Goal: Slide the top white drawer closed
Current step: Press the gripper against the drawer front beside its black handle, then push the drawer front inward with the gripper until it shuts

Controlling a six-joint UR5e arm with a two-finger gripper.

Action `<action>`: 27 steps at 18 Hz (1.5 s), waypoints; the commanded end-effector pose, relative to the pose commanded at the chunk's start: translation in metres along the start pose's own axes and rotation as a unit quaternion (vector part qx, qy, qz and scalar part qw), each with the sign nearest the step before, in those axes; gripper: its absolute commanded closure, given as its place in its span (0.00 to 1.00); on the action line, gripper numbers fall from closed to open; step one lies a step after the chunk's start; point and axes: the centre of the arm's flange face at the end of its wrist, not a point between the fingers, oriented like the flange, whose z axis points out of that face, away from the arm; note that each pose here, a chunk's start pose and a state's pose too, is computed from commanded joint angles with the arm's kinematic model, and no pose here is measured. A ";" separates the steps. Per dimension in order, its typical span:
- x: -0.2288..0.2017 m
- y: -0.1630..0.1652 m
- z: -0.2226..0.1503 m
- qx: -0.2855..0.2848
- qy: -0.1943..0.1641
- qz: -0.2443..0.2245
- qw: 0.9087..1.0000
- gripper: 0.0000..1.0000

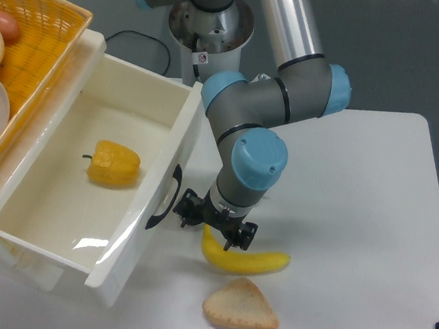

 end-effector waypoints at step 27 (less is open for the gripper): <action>0.061 -0.006 -0.012 0.012 0.016 0.038 0.999 0.00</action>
